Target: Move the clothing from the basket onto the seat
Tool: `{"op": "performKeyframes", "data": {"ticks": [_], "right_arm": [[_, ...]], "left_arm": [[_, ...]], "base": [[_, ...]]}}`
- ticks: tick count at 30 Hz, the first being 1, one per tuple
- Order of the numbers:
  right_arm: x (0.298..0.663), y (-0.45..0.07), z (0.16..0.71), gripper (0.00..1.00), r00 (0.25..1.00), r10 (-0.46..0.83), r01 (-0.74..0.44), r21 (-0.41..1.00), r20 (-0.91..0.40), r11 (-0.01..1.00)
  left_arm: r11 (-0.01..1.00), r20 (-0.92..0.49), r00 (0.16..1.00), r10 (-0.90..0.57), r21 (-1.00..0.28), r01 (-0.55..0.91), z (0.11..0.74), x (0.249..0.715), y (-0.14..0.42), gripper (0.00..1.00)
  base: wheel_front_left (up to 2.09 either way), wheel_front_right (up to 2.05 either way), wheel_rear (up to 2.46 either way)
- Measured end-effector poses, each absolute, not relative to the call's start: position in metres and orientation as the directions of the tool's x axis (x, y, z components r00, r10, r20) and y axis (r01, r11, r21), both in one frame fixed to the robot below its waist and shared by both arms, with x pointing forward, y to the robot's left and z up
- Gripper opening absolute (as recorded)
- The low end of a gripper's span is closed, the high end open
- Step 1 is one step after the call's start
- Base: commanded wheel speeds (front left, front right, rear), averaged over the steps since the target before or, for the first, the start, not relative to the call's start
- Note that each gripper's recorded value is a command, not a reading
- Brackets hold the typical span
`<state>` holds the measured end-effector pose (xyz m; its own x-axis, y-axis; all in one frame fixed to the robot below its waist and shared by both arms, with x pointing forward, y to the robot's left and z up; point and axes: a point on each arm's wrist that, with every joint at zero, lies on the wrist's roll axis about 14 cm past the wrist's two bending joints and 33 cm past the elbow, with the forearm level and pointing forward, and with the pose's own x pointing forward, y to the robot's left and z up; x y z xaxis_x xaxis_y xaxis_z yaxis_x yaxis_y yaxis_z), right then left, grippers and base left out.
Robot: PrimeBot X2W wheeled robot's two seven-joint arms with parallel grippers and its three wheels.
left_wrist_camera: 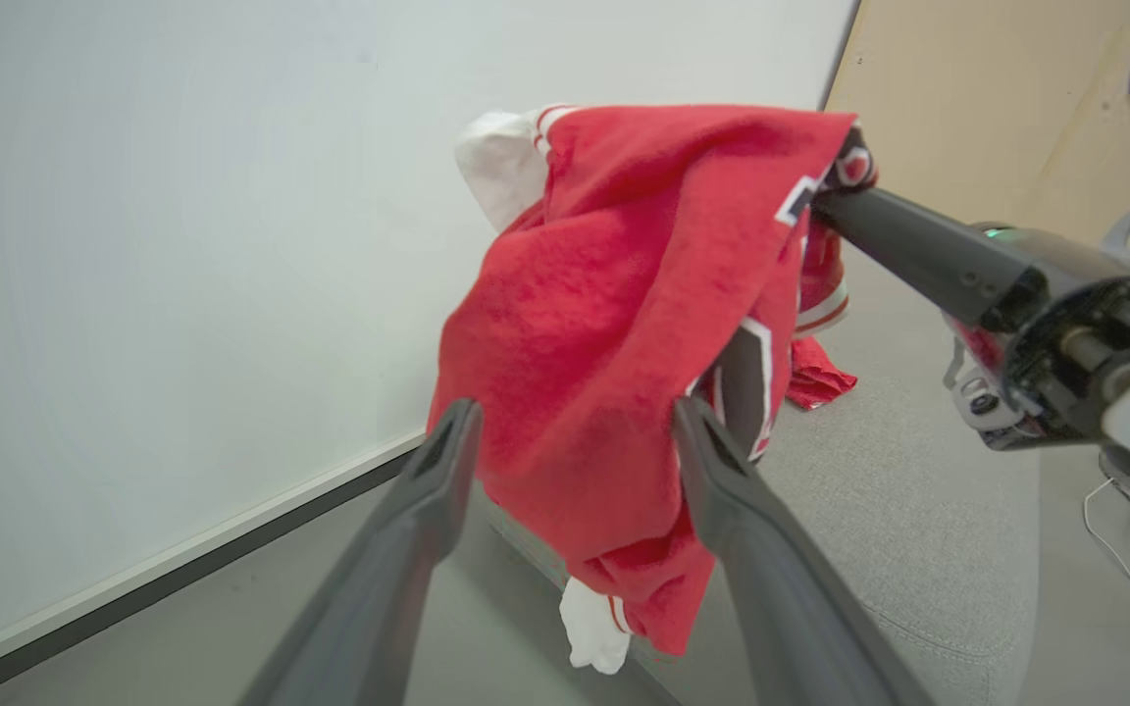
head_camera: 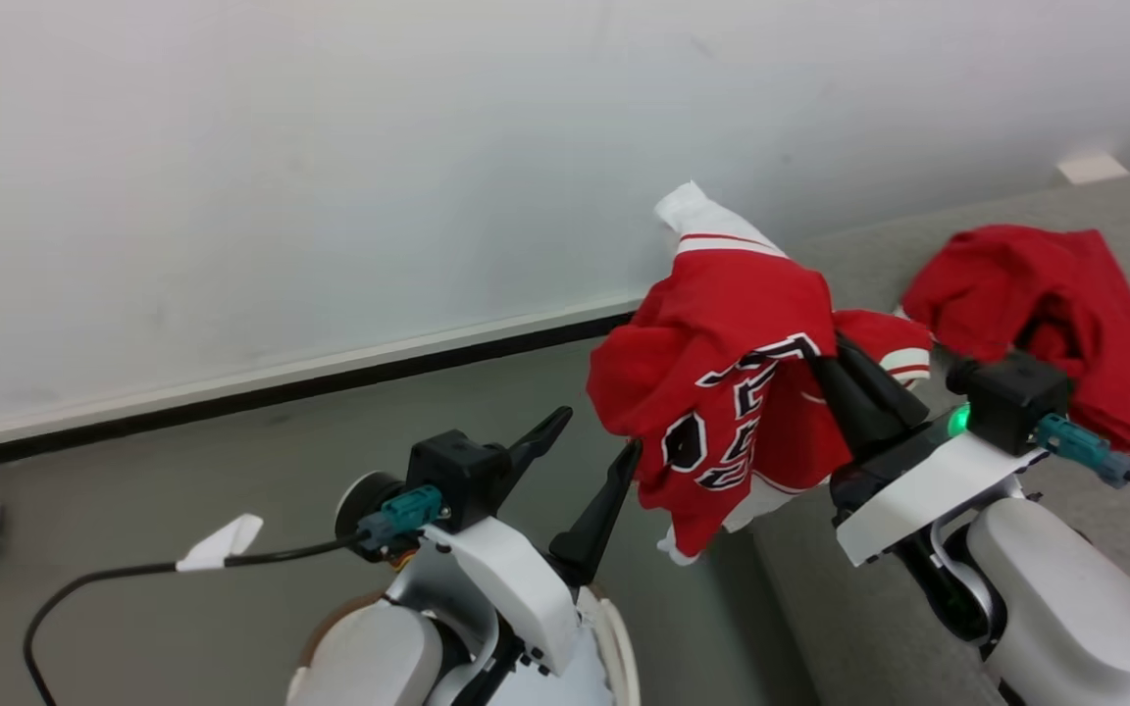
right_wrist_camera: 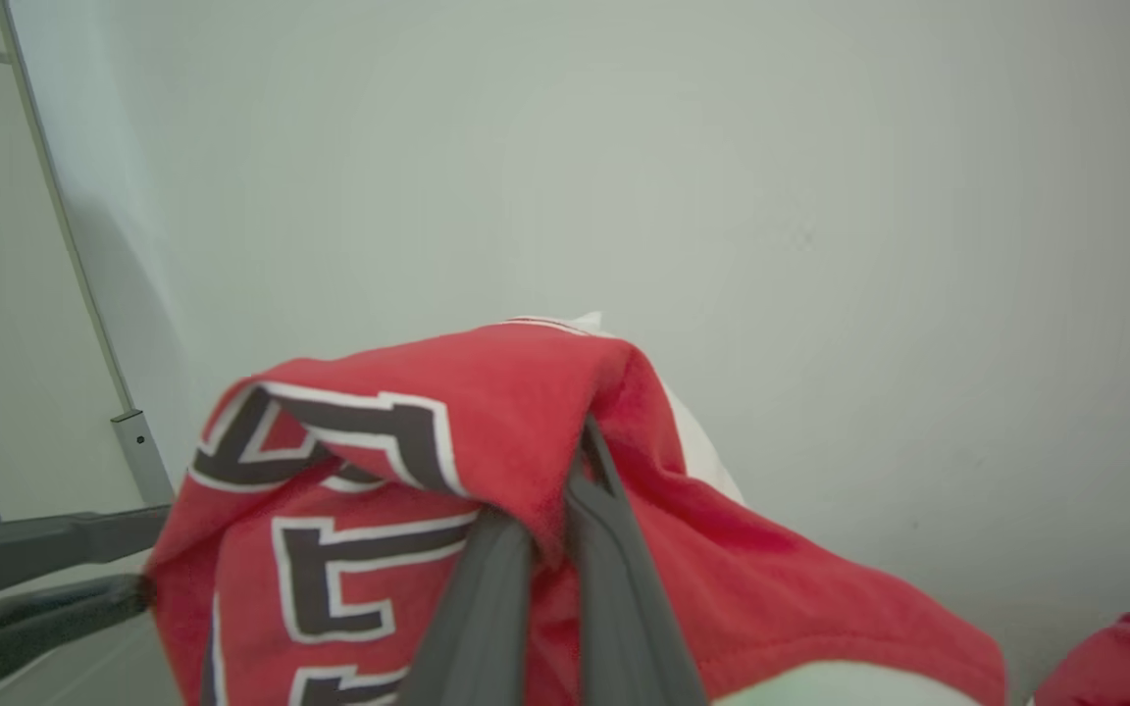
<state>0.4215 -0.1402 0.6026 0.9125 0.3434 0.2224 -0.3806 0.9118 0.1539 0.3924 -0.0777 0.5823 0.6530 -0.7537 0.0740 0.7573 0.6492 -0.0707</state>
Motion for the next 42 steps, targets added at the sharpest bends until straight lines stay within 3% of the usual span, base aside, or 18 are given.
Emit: {"op": "performKeyframes", "data": {"ticks": [14,22,32,37,41,42], "right_arm": [[0.408,-0.258,0.586,0.00,0.983,0.060,-0.085,0.141,0.172,0.986],[0.441,-0.317,0.598,0.00,0.982,-0.058,0.047,0.064,0.179,0.997],[0.501,-0.449,0.654,0.00,0.896,-0.354,0.374,-0.025,0.270,0.927],[0.505,-0.493,0.625,0.00,0.848,-0.495,0.509,-0.032,0.189,0.860],[0.500,-0.512,0.564,0.00,0.806,-0.590,0.591,-0.040,0.045,0.805],[0.496,-0.514,0.546,0.04,0.795,-0.607,0.606,-0.037,0.005,0.794]], "left_arm": [[0.413,0.084,0.424,-0.902,-0.121,0.903,0.566,0.379,-0.163,1.00],[0.359,0.095,0.373,-0.923,-0.134,0.924,0.552,0.394,-0.175,1.00],[0.403,0.094,0.424,-0.901,-0.181,0.897,0.524,0.433,-0.156,1.00],[0.439,0.073,0.460,-0.885,-0.199,0.876,0.509,0.444,-0.142,1.00],[0.476,0.053,0.496,-0.866,-0.215,0.853,0.496,0.455,-0.129,1.00],[0.485,0.049,0.506,-0.861,-0.218,0.847,0.493,0.457,-0.126,1.00]], "base": [[0.00,0.00,0.00],[0.00,0.00,0.00],[0.00,0.00,0.00],[0.00,0.00,0.00],[0.00,0.00,0.00],[0.00,0.00,0.00]]}}
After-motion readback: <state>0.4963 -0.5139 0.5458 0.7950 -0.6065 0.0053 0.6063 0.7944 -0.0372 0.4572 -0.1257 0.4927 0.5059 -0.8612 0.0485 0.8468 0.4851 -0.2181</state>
